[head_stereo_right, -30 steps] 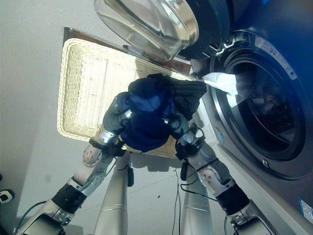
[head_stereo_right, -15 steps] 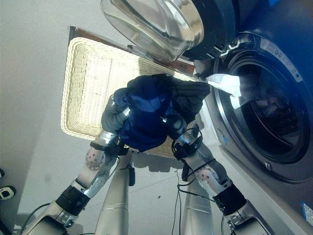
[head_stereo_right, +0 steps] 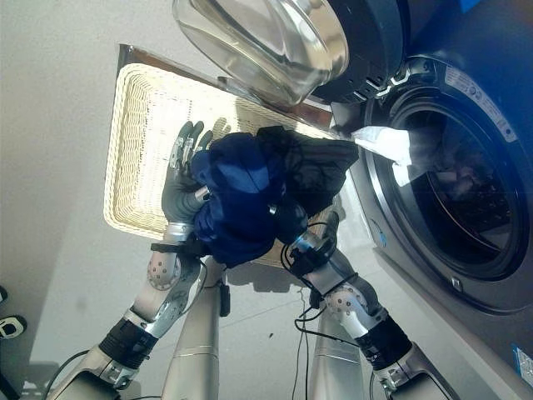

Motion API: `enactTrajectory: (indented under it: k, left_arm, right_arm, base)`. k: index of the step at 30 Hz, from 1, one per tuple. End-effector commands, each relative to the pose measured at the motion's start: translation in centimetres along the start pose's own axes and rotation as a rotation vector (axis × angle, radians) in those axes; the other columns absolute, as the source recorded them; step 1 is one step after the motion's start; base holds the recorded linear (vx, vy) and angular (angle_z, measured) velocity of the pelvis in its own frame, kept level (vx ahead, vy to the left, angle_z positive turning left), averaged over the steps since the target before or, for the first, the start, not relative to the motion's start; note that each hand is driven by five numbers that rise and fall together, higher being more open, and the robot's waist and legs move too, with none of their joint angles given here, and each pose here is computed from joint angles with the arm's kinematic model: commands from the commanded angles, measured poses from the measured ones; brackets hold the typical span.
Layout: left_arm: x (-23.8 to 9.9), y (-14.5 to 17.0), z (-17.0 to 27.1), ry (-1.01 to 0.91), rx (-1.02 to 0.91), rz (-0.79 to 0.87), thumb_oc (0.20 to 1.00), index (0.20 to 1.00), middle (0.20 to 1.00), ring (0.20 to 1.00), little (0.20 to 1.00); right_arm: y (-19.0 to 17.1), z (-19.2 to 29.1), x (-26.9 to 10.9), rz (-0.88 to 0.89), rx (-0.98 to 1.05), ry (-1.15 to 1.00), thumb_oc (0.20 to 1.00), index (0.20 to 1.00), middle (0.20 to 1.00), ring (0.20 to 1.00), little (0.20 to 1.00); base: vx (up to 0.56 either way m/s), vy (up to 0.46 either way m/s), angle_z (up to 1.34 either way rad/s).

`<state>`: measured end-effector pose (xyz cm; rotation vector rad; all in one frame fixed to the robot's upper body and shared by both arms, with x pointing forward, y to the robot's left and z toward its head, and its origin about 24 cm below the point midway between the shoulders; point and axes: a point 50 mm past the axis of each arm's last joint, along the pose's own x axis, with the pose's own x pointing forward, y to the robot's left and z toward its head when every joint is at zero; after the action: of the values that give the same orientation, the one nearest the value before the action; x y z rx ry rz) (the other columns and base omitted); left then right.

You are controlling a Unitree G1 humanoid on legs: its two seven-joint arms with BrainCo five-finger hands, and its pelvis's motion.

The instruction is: Put the clothes into the washing machine.

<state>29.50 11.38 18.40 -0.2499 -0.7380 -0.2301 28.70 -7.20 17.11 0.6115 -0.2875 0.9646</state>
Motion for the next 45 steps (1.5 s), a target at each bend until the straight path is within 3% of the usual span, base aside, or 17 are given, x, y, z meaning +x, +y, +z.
enactTrajectory:
  k: [1,9,19,26,30,36,39,43,45]
  left_arm:
    - [0.4,-0.5,2.1,-0.105,-0.031,-0.027,1.000,1.000,1.000,1.000,1.000]
    - [0.4,1.8,1.7,-0.107,-0.059,0.163,1.000,1.000,1.000,1.000,1.000]
    - [0.7,3.2,1.7,-0.091,-0.007,0.148,1.000,1.000,1.000,1.000,1.000]
    - [0.8,4.1,1.6,-0.092,0.043,0.188,1.000,1.000,1.000,1.000,1.000]
    - [0.9,5.2,0.9,-0.079,0.138,0.259,1.000,1.000,1.000,1.000,1.000]
    - [1.2,8.5,-0.8,-0.009,0.272,0.383,1.000,1.000,1.000,1.000,1.000]
    - [1.6,10.6,-1.3,0.031,0.321,0.454,1.000,1.000,1.000,1.000,1.000]
    - [2.0,11.5,-1.5,0.050,0.345,0.488,1.000,1.000,1.000,1.000,1.000]
    - [2.0,12.2,-1.9,0.082,0.374,0.514,1.000,1.000,1.000,1.000,1.000]
  right_arm:
    - [3.6,2.1,1.4,0.219,0.056,-0.186,0.200,0.200,0.200,0.200,0.200]
    - [3.0,5.0,1.3,0.198,0.011,-0.365,0.200,0.200,0.200,0.200,0.200]
    - [1.9,9.1,-0.2,0.113,-0.062,-0.604,0.200,0.200,0.200,0.200,0.200]
    - [1.1,9.6,-0.6,0.070,-0.073,-0.605,0.200,0.200,0.200,0.200,0.200]
    - [-0.9,9.3,-0.7,-0.045,-0.032,-0.574,0.200,0.200,0.200,0.200,0.200]
    - [-7.2,10.1,-3.0,-0.323,0.092,-0.605,0.200,0.200,0.200,0.200,0.200]
    - [-11.6,10.6,-6.2,-0.511,0.199,-0.662,0.200,0.200,0.200,0.200,0.200]
    - [-13.9,10.7,-8.2,-0.691,0.225,-0.668,0.200,0.200,0.200,0.200,0.200]
    - [-15.8,11.0,-10.6,-0.873,0.245,-0.691,0.200,0.200,0.200,0.200,0.200]
  base:
    - [0.00,0.000,0.00]
    - [-0.01,-0.003,0.00]
    - [0.01,0.002,0.00]
    - [0.00,0.003,0.00]
    - [0.00,0.000,0.00]
    - [0.00,0.000,0.00]
    - [0.00,0.000,0.00]
    - [0.00,0.008,-0.02]
    - [0.00,0.010,-0.08]
